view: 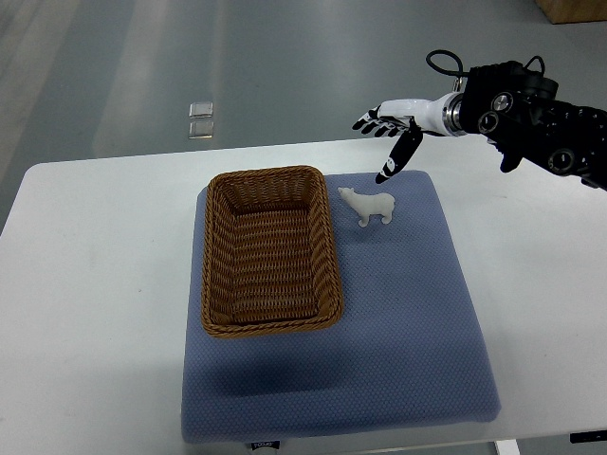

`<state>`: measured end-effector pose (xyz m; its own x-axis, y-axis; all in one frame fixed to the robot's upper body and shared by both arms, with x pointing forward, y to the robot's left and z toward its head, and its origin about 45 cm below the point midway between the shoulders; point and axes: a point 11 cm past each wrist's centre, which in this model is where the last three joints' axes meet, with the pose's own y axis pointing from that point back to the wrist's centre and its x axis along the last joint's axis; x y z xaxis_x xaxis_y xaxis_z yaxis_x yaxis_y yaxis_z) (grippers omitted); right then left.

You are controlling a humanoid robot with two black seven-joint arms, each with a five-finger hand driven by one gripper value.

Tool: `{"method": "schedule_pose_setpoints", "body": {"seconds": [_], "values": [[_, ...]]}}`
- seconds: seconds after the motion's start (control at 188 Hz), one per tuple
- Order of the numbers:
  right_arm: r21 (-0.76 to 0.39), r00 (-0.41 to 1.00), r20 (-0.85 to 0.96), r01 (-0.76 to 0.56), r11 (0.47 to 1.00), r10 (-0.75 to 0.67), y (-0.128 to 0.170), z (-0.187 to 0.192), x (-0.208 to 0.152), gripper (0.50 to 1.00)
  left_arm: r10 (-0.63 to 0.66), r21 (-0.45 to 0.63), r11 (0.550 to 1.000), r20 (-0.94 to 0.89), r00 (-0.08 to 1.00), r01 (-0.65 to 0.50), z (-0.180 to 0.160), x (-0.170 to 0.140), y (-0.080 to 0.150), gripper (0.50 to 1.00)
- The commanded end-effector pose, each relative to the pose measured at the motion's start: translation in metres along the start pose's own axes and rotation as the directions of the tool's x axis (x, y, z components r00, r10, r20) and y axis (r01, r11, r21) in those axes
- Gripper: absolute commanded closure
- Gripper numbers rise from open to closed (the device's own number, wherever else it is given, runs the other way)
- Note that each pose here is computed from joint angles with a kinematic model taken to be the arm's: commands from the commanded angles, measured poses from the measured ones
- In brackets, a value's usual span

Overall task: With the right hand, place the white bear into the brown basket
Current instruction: 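Move the right hand over the white bear figurine, fingers open, then lower the right hand and close fingers around the white bear, then lift the white bear up with the right hand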

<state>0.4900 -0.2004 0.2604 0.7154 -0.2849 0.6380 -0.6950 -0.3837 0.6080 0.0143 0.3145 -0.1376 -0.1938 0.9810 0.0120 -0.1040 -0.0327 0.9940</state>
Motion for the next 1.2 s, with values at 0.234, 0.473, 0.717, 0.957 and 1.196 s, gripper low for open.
{"method": "schedule_pose_setpoints", "body": {"seconds": [0.234, 0.473, 0.717, 0.957, 1.196], "values": [[-0.018, 0.999, 0.042, 0.028, 0.999, -0.027, -0.016, 0.017, -0.039, 0.574, 0.0, -0.001, 1.0, -0.002, 1.0, 0.0, 0.0, 0.0, 0.0, 0.5], [-0.026, 0.998, 0.054, 0.019, 0.999, -0.018, -0.025, 0.022, -0.057, 0.583, -0.002, -0.001, 1.0, -0.002, 1.0, 0.002, 0.0, 0.0, 0.0, 0.5], [-0.035, 0.998, 0.061, 0.011, 0.999, -0.009, -0.028, 0.026, -0.065, 0.636, 0.0, -0.001, 1.0, -0.002, 1.0, 0.0, 0.0, 0.0, 0.0, 0.5], [-0.039, 0.998, 0.068, 0.002, 0.999, 0.001, -0.029, 0.031, -0.07, 0.746, 0.0, -0.001, 1.0, -0.002, 1.0, 0.0, 0.0, 0.0, 0.0, 0.5], [-0.043, 0.998, 0.066, 0.002, 0.999, 0.0, -0.03, 0.034, -0.075, 0.877, 0.005, 0.001, 1.0, -0.003, 1.0, -0.005, -0.001, 0.002, 0.0, 0.5]]}}
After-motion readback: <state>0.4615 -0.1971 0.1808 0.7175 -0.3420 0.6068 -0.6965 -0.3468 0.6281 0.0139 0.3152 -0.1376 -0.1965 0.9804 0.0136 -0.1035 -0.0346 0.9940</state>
